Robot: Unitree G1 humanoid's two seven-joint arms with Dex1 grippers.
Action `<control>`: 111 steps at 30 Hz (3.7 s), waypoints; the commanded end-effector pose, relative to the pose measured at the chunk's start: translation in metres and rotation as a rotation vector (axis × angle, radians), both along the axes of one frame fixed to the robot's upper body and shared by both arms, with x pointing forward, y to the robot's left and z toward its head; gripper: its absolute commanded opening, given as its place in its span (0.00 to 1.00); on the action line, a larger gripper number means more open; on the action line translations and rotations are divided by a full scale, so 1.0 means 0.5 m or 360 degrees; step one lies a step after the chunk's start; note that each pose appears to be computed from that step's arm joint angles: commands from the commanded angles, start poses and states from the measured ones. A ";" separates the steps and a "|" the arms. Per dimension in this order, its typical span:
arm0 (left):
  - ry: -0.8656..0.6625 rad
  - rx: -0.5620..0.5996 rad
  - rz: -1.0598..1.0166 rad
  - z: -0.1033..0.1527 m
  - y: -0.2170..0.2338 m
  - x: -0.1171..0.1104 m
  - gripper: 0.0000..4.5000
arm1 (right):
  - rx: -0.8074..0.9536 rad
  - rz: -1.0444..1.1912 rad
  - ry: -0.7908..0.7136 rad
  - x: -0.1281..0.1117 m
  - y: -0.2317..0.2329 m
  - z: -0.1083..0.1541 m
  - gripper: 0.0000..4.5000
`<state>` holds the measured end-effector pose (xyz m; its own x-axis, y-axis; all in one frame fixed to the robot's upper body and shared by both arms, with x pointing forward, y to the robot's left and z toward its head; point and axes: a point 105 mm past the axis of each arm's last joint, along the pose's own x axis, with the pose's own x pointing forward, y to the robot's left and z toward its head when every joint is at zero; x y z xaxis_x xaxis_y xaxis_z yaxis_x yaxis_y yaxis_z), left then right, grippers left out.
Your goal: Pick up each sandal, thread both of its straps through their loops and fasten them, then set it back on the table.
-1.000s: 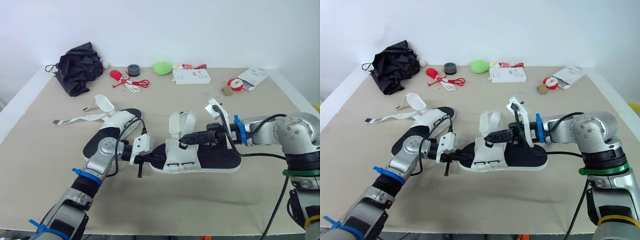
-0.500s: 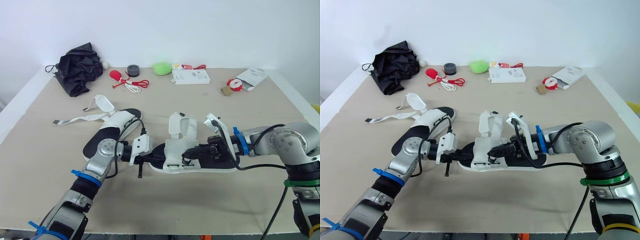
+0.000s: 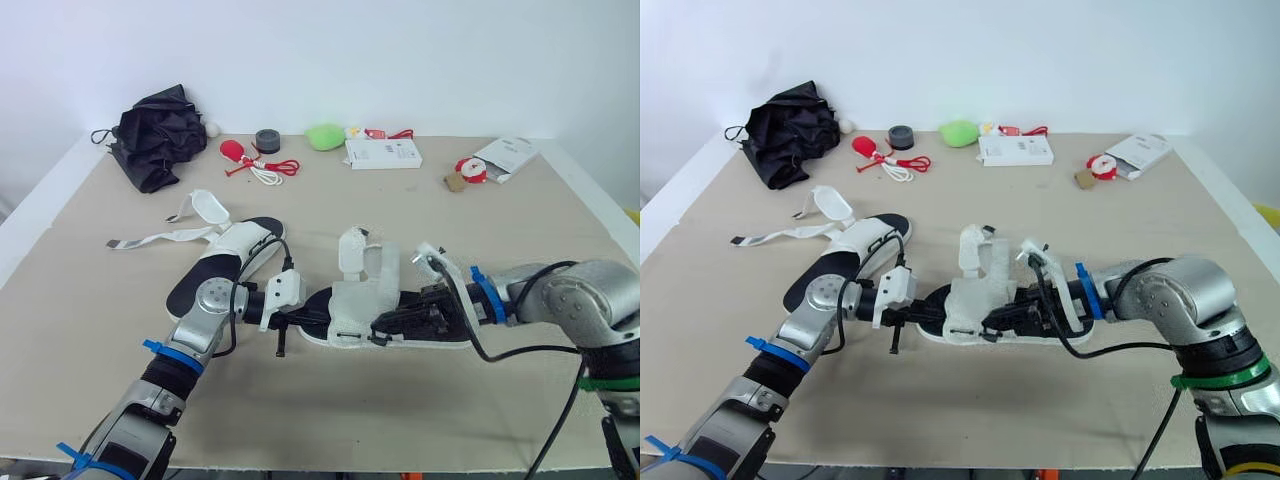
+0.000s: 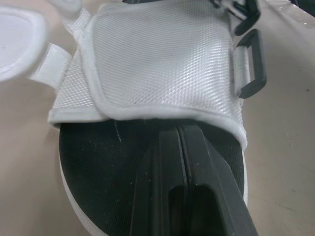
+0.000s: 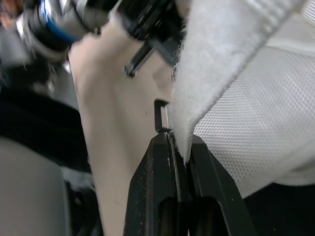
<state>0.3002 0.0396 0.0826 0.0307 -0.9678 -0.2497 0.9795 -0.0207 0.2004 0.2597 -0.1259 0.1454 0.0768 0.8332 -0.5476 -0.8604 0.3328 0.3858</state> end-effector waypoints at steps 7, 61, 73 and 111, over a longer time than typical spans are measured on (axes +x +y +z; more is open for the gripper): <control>0.0322 0.0326 0.0067 -0.132 0.041 -0.033 0.00 | -0.0121 0.0249 -0.0172 0.002 0.007 -0.014 0.08; 0.0311 0.0330 0.0041 -0.129 0.031 -0.021 0.00 | 0.0136 0.0081 -0.0132 -0.015 0.034 0.020 0.03; 0.0310 0.0336 0.0024 -0.130 0.028 -0.023 0.00 | 0.0054 0.0097 -0.0173 -0.027 0.026 -0.012 0.03; 0.0302 0.0354 -0.0012 -0.130 0.028 -0.021 0.00 | 0.0084 -0.0297 -0.0245 -0.094 -0.039 -0.031 0.85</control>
<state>0.3040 0.0336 0.0799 -0.0188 -0.9643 -0.2642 0.9807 -0.0692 0.1827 0.2111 -0.1451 0.1242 0.3062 0.8201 -0.4834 -0.8201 0.4851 0.3036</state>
